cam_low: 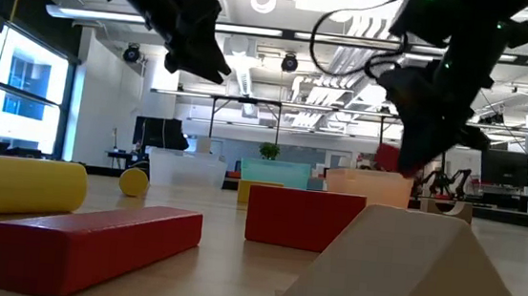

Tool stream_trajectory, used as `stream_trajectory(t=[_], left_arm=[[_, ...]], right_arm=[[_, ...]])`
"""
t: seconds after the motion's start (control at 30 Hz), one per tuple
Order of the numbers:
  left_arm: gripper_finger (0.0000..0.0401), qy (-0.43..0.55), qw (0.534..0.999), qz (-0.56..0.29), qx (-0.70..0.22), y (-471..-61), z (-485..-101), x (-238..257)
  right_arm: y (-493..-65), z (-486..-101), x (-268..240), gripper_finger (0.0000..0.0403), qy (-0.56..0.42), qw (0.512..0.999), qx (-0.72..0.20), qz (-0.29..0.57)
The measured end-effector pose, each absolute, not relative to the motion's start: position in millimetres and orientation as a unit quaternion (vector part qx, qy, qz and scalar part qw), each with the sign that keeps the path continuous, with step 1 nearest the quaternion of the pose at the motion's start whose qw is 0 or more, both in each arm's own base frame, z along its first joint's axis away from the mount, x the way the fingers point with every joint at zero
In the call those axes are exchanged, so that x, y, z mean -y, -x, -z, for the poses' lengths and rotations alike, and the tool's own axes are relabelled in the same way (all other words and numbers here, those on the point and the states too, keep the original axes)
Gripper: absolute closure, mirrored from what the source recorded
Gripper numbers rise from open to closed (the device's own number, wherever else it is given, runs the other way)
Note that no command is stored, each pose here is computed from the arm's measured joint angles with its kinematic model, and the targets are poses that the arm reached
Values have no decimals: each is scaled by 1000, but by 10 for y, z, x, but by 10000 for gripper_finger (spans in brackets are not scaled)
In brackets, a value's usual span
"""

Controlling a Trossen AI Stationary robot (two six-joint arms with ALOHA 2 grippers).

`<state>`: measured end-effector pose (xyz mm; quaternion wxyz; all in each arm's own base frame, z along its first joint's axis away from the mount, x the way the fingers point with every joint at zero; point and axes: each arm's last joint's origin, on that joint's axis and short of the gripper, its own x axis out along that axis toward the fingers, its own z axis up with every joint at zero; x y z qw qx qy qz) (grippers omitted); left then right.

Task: Sort & place blocks by color
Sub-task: Put the red block into the orange transparent bin

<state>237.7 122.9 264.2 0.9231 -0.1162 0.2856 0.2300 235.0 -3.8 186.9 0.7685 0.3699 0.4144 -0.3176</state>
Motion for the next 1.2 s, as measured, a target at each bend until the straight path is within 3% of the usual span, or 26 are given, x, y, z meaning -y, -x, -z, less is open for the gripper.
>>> stream_trajectory(t=[0.27,0.6,0.97,1.2], left_arm=[[213,92,927,-191,-309,-2435,-2615,-1060],[213,102,894,-151,-409,-2384,-2467,-799],[213,101,862,-115,-483,-2325,-2376,-544],[213,56,852,-74,-516,-2295,-2346,-428]], right_arm=[[-2238,-2146,303,389,-314,813,-323,368],[-2155,-2305,754,386,-266,818,-241,450],[-2147,-2190,1268,385,-255,791,-220,510],[-2183,-2001,1514,385,-280,788,-240,493]])
